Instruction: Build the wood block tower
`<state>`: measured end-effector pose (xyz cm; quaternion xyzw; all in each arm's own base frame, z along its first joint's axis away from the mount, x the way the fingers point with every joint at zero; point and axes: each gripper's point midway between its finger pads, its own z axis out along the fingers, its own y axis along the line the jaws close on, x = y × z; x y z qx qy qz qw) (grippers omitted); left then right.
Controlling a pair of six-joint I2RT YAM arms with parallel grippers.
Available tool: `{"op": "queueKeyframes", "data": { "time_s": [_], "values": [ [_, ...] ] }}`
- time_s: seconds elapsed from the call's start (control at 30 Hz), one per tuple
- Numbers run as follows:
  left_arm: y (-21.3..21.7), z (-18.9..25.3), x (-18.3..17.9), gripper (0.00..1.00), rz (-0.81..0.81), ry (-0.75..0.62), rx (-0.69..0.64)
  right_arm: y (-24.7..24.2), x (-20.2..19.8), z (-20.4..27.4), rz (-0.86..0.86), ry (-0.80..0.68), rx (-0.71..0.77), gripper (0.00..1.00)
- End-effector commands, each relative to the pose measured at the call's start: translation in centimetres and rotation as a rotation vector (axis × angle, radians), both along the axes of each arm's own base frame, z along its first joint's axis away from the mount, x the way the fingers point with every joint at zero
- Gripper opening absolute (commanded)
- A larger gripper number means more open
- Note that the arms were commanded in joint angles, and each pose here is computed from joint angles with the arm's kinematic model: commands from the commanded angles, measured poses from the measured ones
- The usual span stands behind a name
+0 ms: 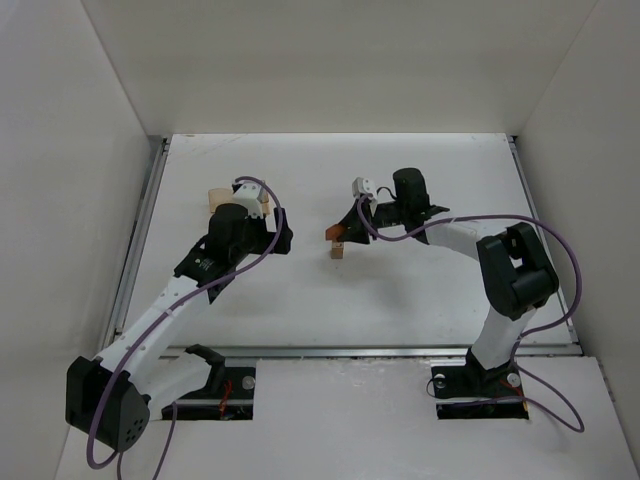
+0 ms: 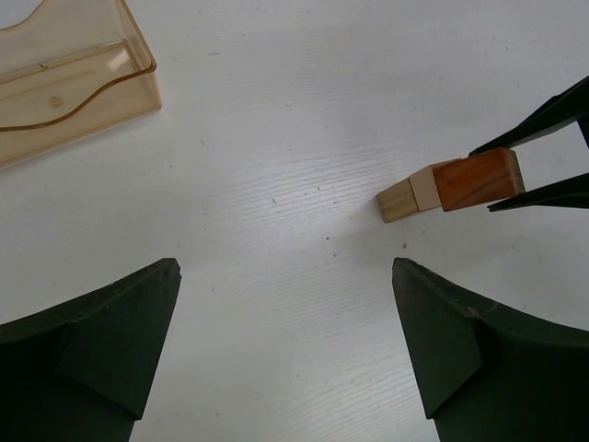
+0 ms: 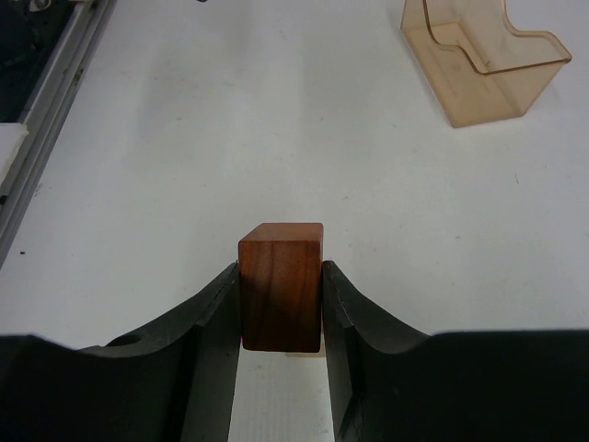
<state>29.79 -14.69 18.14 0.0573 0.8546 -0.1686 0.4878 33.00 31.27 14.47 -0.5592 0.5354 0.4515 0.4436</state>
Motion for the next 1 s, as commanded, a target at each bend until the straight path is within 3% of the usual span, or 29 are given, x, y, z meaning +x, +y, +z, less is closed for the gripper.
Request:
{"op": "queueKeyframes", "data": {
  "time_s": [0.0, 0.97],
  "values": [
    [-0.4, 0.6, 0.3, 1.00, -0.003, -0.023, -0.031, 0.2, 0.6, 0.4, -0.007, -0.026, 0.025, 0.00],
    [-0.6, 0.5, 0.4, 1.00, -0.024, -0.021, -0.035, -0.2, 0.1, -2.1, -0.030, -0.008, 0.010, 0.00]
  ]
}}
